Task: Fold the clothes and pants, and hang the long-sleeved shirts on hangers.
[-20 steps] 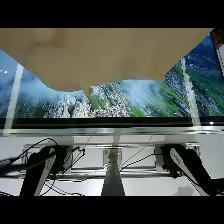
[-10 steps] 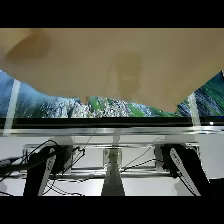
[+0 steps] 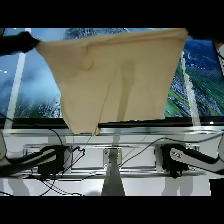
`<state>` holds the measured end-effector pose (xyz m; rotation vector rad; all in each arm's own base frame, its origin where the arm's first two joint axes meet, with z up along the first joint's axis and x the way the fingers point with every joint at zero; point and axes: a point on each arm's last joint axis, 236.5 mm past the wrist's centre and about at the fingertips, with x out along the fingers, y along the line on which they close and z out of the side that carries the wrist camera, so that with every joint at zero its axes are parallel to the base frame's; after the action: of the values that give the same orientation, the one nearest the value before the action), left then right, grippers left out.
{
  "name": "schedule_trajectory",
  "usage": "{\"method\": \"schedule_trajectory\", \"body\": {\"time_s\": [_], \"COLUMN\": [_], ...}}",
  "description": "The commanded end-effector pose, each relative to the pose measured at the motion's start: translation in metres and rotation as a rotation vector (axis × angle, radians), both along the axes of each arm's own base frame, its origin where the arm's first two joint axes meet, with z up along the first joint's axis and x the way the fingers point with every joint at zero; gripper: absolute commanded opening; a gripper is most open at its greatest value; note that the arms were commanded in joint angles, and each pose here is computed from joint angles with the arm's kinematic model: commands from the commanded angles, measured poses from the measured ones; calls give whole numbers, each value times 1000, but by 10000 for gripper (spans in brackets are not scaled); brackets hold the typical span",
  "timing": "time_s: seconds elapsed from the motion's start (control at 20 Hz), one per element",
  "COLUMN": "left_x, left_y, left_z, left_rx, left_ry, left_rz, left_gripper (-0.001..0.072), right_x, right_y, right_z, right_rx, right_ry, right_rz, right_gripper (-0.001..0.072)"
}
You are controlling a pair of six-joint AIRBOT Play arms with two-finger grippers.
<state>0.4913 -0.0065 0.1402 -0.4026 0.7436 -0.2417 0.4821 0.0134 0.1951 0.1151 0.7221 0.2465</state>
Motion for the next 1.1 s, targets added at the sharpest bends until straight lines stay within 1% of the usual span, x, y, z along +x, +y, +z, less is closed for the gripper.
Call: {"method": "schedule_trajectory", "body": {"time_s": [0.0, 0.1, 0.2, 0.45, 0.65, 0.9, 1.0, 1.05], "left_x": [40, 59, 70, 76, 73, 77, 76, 73], "left_y": [-33, -44, -50, -51, -39, -46, -58, -65], "left_z": [-75, -81, -83, -82, -95, -113, -122, -124], "left_rx": [-158, -173, -129, -91, 11, 19, 18, 16], "left_ry": [96, 46, -3, -40, -25, -7, 10, 20], "left_rz": [-2, 7, 5, 4, -16, -21, -43, -61], "left_gripper": [16, 16, 17, 17, 17, 17, 17, 16], "right_x": [26, 37, 46, 57, 61, 95, 95, 90], "right_y": [-2, -6, -10, -16, -27, -42, -45, -47], "right_z": [-98, -118, -122, -116, -118, -117, -138, -152], "right_rx": [43, 47, 45, 31, -18, -16, -31, -60], "right_ry": [210, 223, 203, 150, 133, 15, 54, 100], "right_rz": [0, -16, -33, -58, -75, -146, -142, -128], "right_gripper": [9, 10, 10, 10, 10, 9, 9, 9]}}
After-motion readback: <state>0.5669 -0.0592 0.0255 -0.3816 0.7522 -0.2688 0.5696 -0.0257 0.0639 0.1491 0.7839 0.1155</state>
